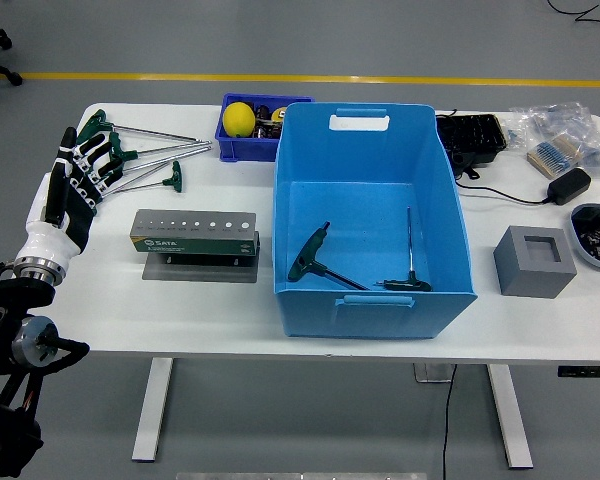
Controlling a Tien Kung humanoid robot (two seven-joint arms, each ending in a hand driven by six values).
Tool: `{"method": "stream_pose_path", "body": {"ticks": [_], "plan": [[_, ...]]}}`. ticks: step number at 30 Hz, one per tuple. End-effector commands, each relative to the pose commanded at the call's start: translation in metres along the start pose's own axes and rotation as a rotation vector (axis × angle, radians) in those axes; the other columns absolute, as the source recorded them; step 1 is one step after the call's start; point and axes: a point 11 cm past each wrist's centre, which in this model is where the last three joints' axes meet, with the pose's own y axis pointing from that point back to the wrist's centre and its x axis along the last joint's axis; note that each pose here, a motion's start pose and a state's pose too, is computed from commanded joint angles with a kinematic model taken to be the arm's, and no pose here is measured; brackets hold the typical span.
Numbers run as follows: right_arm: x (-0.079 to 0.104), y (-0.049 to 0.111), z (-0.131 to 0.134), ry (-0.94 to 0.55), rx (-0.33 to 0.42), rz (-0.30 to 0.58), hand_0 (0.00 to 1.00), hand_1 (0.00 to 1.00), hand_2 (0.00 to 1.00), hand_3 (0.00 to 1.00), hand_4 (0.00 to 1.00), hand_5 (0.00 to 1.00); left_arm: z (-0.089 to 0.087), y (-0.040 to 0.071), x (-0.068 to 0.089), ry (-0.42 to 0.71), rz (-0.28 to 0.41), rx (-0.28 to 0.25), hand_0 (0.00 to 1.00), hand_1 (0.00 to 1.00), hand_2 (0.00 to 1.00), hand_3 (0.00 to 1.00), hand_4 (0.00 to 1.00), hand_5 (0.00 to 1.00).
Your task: Lift tool from toolbox,place it in box,lift tool from toolbox,place it in box
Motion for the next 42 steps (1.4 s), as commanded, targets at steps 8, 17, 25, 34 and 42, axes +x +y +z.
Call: {"method": "stream_pose_path", "body": {"ticks": [8,17,25,34,42], "plan": [[0.0004,0.0,0.0001,0.0,0.001,0.0,0.708,0.69,0.734,0.599,0.831,0.72,0.0001,-0.0002,0.0001,-0.001,-0.002,0.001,0.779,0.759,0.844,0.777,0.921,0.867],[0.0011,-0.0001,0.0012,-0.001,0.0,0.001,0.708,0.69,0.734,0.599,0.831,0.72,-0.0008,0.0,0.0013,-0.001,0.003,0.004,0.778,0.757,0.843,0.776,0.92,0.864],[0.0016,-0.0002,0.0011,-0.003,0.002,0.001,0.708,0.689,0.734,0.599,0.831,0.721,-0.0006,-0.0005,0.0008,-0.001,0.001,0.004,0.777,0.758,0.841,0.776,0.92,0.865],[0.0022,-0.0002,0.0009,-0.003,0.003,0.002,0.707,0.69,0.734,0.598,0.831,0.721,-0.0013,-0.0002,0.0018,-0.003,0.001,0.008,0.775,0.757,0.838,0.774,0.921,0.868],[0.0021,-0.0002,0.0021,-0.005,0.002,0.002,0.707,0.69,0.734,0.597,0.831,0.72,-0.0015,-0.0004,0.0015,-0.005,-0.003,0.009,0.775,0.757,0.835,0.773,0.921,0.87]]}}
